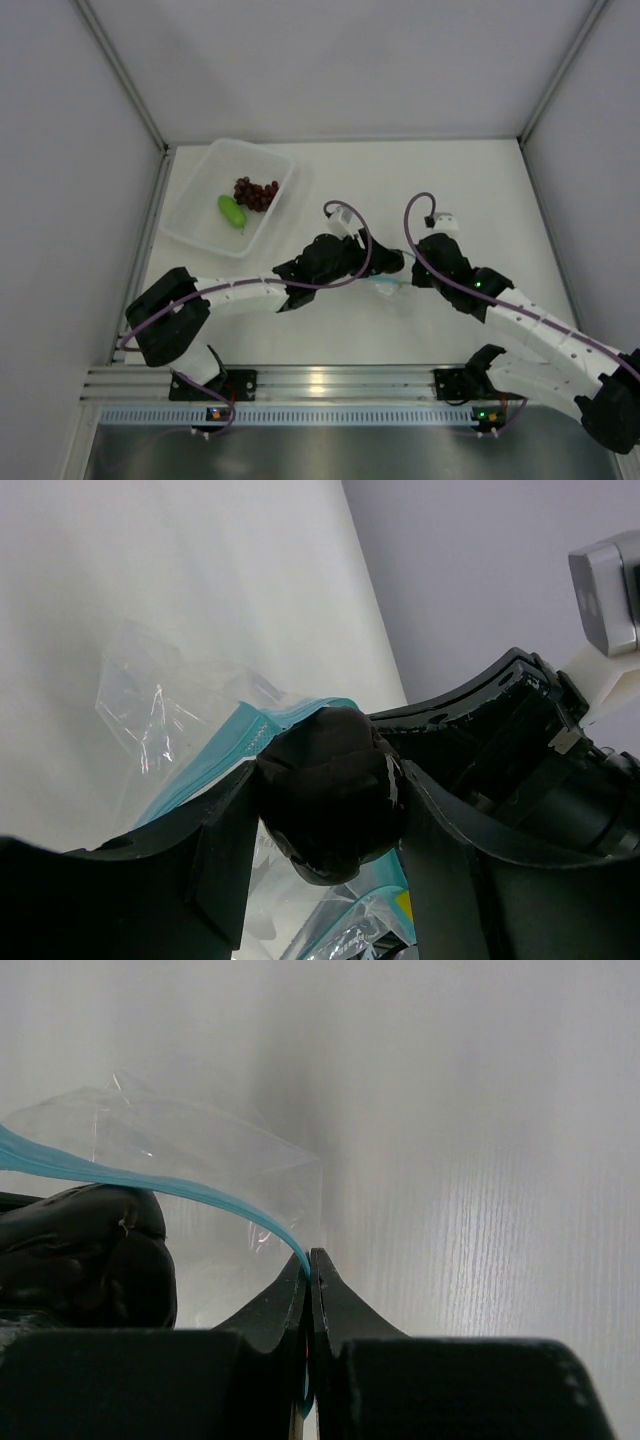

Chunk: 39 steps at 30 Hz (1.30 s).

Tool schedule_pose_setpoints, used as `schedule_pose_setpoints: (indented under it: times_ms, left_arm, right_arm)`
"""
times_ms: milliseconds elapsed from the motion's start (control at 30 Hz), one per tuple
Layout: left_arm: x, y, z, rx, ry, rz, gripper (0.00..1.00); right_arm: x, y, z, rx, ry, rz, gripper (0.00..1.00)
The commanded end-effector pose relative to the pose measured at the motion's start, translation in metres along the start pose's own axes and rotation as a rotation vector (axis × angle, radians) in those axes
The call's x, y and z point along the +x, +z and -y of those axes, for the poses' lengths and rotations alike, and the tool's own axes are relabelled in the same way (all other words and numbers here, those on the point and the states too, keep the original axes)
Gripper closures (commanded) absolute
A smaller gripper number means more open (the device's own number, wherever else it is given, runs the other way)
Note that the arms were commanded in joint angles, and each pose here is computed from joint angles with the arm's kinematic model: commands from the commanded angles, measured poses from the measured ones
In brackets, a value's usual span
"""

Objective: Open the zip-top bag and remove the fake food

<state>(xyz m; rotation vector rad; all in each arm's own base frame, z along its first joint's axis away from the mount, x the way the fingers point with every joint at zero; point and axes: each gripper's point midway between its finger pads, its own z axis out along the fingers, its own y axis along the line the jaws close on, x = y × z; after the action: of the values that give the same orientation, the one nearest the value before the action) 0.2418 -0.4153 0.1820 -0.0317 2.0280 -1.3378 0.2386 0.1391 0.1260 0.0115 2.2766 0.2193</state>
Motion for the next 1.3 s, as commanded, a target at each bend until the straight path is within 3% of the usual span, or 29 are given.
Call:
schedule_pose_setpoints:
  times_ms: [0, 267, 400, 500, 533, 633, 733, 833, 1267]
  left_arm:
    - [-0.034, -0.013, 0.049, 0.204, -0.070, 0.132, 1.00]
    - [-0.033, -0.006, 0.046, 0.201, -0.045, 0.128, 1.00]
    - [-0.022, 0.002, 0.047, 0.206, 0.014, 0.055, 1.00]
    - [-0.012, 0.007, 0.034, 0.162, 0.042, 0.022, 0.92]
    - [-0.013, 0.008, 0.030, 0.151, 0.044, 0.030, 0.85]
    - [-0.008, 0.011, 0.025, 0.144, 0.054, 0.015, 0.79]
    - [0.001, 0.017, 0.017, 0.128, 0.060, -0.016, 0.88]
    - [0.010, 0.021, 0.008, 0.112, 0.067, -0.042, 0.81]
    - [0.023, 0.035, 0.009, 0.138, 0.002, -0.101, 0.74]
  right_arm:
    - [-0.013, -0.005, -0.011, -0.057, 0.055, 0.082, 1.00]
    - [-0.006, -0.006, -0.010, -0.048, 0.008, 0.058, 1.00]
    - [-0.012, -0.013, -0.015, -0.085, -0.005, 0.078, 1.00]
    - [-0.017, -0.018, -0.017, -0.098, -0.007, 0.093, 1.00]
    - [-0.018, -0.019, -0.017, -0.097, -0.008, 0.096, 1.00]
    - [-0.015, -0.017, -0.016, -0.090, -0.013, 0.089, 1.00]
    - [-0.013, -0.015, -0.016, -0.086, -0.019, 0.078, 1.00]
    - [-0.012, -0.014, -0.017, -0.086, -0.024, 0.074, 1.00]
    - [0.000, -0.001, -0.025, -0.113, -0.003, 0.045, 1.00]
